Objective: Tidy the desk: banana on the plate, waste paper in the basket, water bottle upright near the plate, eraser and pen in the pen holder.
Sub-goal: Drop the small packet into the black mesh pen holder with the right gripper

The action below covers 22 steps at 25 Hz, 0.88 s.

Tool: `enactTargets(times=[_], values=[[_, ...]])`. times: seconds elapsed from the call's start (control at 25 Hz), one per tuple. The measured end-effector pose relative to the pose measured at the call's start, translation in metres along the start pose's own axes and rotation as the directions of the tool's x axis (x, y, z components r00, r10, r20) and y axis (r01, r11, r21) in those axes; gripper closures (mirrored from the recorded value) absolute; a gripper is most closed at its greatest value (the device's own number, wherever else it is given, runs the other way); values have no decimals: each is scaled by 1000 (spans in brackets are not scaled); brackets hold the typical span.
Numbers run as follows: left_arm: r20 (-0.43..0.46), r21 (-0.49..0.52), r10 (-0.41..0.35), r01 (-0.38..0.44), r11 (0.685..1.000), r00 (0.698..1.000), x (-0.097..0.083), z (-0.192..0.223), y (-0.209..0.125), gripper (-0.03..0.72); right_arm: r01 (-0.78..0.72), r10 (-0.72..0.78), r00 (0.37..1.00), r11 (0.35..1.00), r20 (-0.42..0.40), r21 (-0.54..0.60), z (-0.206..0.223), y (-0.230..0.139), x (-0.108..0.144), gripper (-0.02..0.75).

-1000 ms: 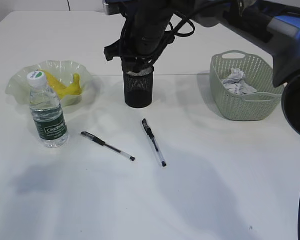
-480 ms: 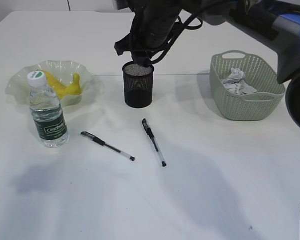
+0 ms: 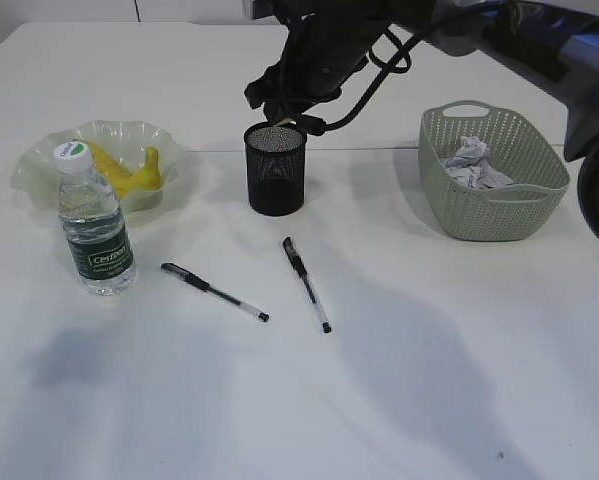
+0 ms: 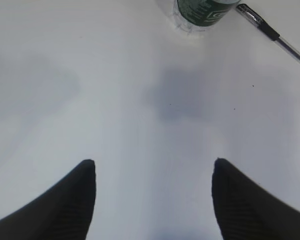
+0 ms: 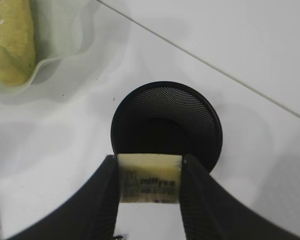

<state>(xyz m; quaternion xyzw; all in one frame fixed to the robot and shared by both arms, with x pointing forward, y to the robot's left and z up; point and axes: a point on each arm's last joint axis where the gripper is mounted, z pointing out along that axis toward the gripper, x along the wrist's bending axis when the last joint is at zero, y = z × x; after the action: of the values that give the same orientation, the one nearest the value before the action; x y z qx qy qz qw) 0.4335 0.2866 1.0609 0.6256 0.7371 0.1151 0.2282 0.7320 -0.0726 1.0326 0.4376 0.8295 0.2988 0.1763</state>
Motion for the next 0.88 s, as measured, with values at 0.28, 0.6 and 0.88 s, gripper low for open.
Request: enactTargets(times=[0.28, 0.6, 0.88], values=[[0, 0, 0, 0, 1000, 1000, 0, 0, 0, 183, 15, -15, 999, 1000, -36, 7, 24, -9, 2, 463], [0, 0, 0, 0, 1000, 1000, 0, 0, 0, 186, 64, -66, 997, 997, -42, -47, 29, -7, 2, 463], [0, 0, 0, 0, 1000, 1000, 0, 0, 0, 186, 84, -86, 996, 993, -28, -81, 29, -4, 1, 463]])
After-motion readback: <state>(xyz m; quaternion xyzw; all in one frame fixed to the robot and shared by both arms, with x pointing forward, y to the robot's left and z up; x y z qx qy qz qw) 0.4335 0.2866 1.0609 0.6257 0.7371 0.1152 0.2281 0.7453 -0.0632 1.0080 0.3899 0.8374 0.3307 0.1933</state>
